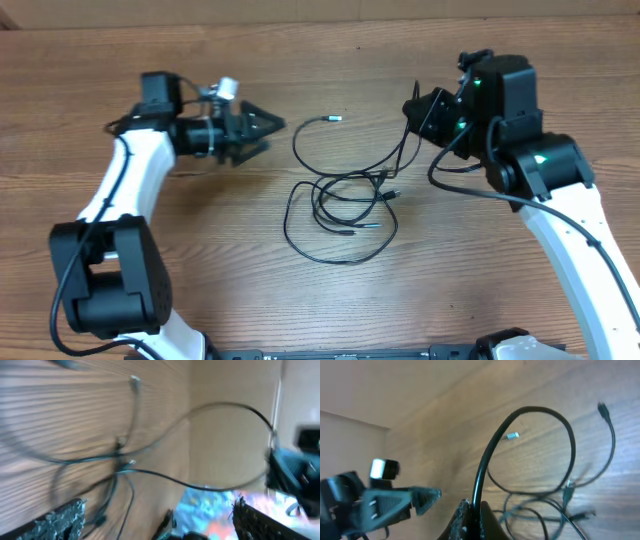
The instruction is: Untangle cables
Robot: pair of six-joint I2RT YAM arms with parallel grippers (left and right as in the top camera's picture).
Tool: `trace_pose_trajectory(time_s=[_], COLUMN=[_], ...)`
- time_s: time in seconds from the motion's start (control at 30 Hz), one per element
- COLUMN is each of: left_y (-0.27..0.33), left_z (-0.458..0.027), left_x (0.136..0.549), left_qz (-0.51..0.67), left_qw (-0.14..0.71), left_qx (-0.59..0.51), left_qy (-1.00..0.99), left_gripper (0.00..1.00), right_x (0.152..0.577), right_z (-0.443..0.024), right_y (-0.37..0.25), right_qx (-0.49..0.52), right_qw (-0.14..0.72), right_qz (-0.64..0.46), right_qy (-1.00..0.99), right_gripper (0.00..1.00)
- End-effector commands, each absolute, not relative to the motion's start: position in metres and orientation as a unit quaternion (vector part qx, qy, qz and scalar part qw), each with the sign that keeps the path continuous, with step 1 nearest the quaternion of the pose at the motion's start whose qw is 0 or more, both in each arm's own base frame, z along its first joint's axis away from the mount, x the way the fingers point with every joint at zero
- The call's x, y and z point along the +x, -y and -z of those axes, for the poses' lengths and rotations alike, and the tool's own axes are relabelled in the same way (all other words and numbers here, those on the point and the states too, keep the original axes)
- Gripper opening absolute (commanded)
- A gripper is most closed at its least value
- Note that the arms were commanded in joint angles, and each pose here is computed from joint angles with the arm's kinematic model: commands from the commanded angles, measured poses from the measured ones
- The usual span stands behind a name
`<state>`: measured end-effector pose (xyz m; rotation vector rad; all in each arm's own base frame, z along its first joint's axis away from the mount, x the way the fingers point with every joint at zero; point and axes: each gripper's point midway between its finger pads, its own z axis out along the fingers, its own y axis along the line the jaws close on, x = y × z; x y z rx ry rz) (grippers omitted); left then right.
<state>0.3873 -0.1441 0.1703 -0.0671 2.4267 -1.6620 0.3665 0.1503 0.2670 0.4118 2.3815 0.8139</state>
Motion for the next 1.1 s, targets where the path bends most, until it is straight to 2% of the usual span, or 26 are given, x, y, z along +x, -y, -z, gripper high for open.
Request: trace_pose_trajectory(time_s=[0.0, 0.1, 0.33, 0.4, 0.6, 0.83, 1.07], left_y=[0.181, 0.211, 0.280, 0.291, 0.315, 0.308, 0.274], left_z=[-0.194, -0.194, -0.184, -0.174, -0.169, -0.167, -0.166], left_x=[0.374, 0.370, 0.364, 0.362, 0.354, 0.364, 0.378], left_qz=[0.594, 0.590, 0.522, 0.486, 0.457, 0.443, 0.451], left_qw=[0.082, 0.044, 0.162, 0.181, 0.204, 0.219, 0.209], left_qx=[0.025, 0.003, 0.184, 0.208, 0.244, 0.238, 0.199], left_qy=[-0.800, -0.806, -0.817, -0.829, -0.831, -0.836, -0.845], left_gripper=[0.94, 0.95, 0.94, 0.86, 0.80, 0.75, 0.75], right_x=[0.369, 0.372, 0.371, 0.370, 0.372, 0.381, 0.391], right_z=[-0.258, -0.259, -0.258, -0.256, -0.250, -0.227, -0.218], right_y=[-0.154, -0.155, -0.155, -0.154, -0.154, -0.148, -0.138], right_qx=[0.185, 0.178, 0.195, 0.197, 0.199, 0.229, 0.267], right_qw=[0.267, 0.274, 0.266, 0.262, 0.256, 0.240, 0.249], right_qz=[-0.312, -0.313, -0.316, -0.314, -0.310, -0.282, -0.260], right_qy=[-0.893, -0.892, -0.889, -0.891, -0.894, -0.900, -0.894], right_gripper=[0.04, 0.04, 0.04, 0.04, 0.04, 0.04, 0.04])
